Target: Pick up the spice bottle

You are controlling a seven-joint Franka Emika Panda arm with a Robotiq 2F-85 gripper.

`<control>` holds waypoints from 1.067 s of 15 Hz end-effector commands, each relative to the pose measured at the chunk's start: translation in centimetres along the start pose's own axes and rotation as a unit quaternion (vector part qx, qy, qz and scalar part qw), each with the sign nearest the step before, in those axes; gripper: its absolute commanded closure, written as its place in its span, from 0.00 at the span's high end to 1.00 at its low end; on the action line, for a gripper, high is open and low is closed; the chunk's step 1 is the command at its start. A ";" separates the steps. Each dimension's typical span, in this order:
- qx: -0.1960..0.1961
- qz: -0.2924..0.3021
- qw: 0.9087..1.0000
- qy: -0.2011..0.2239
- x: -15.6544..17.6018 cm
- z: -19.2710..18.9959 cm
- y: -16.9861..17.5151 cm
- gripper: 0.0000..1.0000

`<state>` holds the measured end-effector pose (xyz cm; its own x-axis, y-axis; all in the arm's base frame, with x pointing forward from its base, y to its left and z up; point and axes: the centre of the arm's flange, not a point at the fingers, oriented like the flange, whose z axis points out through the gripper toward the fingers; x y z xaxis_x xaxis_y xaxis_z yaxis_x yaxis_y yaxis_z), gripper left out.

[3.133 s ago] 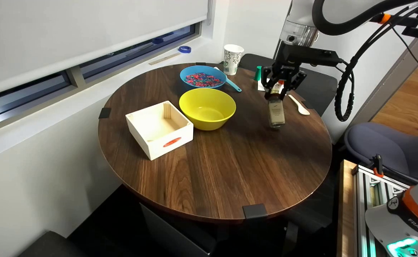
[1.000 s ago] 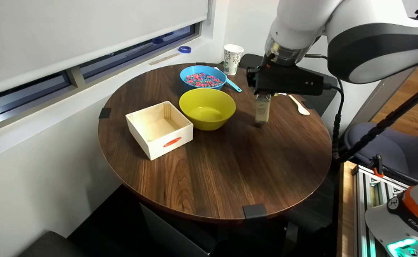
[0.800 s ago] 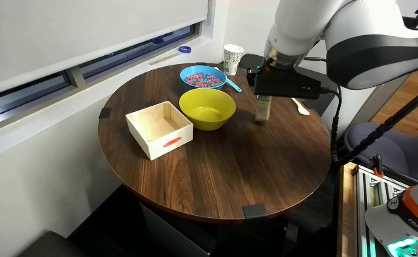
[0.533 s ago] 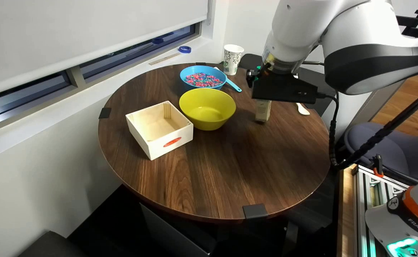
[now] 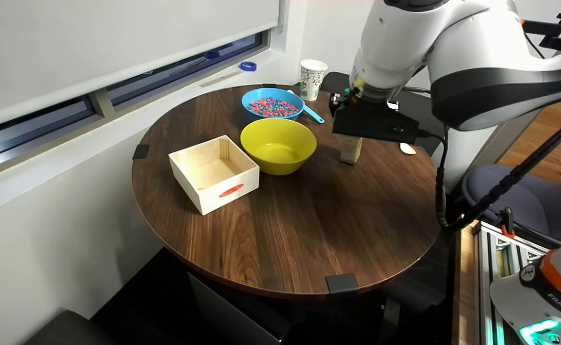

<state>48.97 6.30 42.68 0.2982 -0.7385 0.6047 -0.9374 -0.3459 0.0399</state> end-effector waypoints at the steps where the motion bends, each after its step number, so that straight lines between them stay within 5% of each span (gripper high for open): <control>1: 0.005 0.022 1.000 0.016 0.4 0.1 -0.1 0.88; 3: 0.010 0.033 0.999 0.017 1.1 -0.2 0.0 1.00; 9: 0.050 0.055 0.997 -0.020 6.0 -1.8 1.1 1.00; 16: 0.139 0.063 0.970 -0.191 13.4 -3.6 4.2 1.00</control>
<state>49.55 -1.13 52.08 0.2393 -0.8919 0.3837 -0.9105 -0.3434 -0.2302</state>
